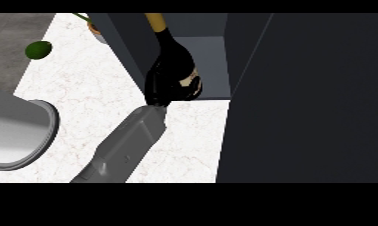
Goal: Pick up the wine, place it into the cabinet and close the cabinet
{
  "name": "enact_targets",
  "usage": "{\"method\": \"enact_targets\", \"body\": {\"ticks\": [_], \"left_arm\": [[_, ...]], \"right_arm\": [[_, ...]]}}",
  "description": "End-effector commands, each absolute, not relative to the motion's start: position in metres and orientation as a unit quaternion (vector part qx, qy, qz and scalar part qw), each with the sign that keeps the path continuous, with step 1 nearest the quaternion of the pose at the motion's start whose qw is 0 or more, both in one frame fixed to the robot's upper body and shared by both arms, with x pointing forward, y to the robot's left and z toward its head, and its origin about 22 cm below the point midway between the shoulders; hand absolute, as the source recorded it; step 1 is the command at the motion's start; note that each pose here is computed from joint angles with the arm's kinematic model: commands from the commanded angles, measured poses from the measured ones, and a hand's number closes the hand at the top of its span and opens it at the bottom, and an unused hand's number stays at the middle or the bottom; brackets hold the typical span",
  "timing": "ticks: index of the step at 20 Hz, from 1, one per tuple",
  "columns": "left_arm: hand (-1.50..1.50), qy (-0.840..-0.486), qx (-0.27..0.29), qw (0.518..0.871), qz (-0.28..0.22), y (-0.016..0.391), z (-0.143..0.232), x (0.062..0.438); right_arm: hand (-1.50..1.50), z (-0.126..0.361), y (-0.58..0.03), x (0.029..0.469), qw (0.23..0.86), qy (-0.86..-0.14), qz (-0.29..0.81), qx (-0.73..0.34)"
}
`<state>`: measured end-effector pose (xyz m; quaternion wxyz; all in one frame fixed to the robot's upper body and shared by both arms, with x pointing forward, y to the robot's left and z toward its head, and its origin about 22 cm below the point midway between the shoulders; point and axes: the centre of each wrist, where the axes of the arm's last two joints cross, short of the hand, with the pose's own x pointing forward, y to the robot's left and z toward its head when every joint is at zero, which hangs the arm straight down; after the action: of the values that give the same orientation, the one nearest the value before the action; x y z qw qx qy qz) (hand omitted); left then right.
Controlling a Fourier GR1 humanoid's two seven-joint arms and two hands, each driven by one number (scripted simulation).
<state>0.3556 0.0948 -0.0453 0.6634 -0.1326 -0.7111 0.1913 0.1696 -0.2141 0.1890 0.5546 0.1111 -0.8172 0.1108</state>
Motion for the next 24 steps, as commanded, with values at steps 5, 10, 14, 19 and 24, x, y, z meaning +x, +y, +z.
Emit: {"method": "enact_targets", "body": {"ticks": [5, 10, 14, 19, 24], "left_arm": [[1.5, -0.714, -0.128, 0.659, 0.197, 0.096, -0.012, 0.393], [1.5, -0.711, -0.116, 0.669, 0.182, 0.08, 0.018, 0.409], [1.5, -0.707, -0.097, 0.679, 0.172, 0.089, 0.009, 0.41], [1.5, -0.69, -0.083, 0.697, 0.178, 0.085, 0.014, 0.412], [1.5, -0.699, -0.097, 0.682, 0.194, 0.079, 0.024, 0.415]], "right_arm": [[-1.5, 0.177, -0.212, 0.173, 0.553, -0.82, 0.101, 0.109], [-1.5, 0.184, -0.208, 0.173, 0.544, -0.823, 0.116, 0.117], [-1.5, 0.184, -0.215, 0.176, 0.549, -0.819, 0.112, 0.123], [-1.5, 0.191, -0.212, 0.168, 0.543, -0.821, 0.118, 0.131], [-1.5, 0.183, -0.199, 0.186, 0.535, -0.824, 0.128, 0.135]]}}
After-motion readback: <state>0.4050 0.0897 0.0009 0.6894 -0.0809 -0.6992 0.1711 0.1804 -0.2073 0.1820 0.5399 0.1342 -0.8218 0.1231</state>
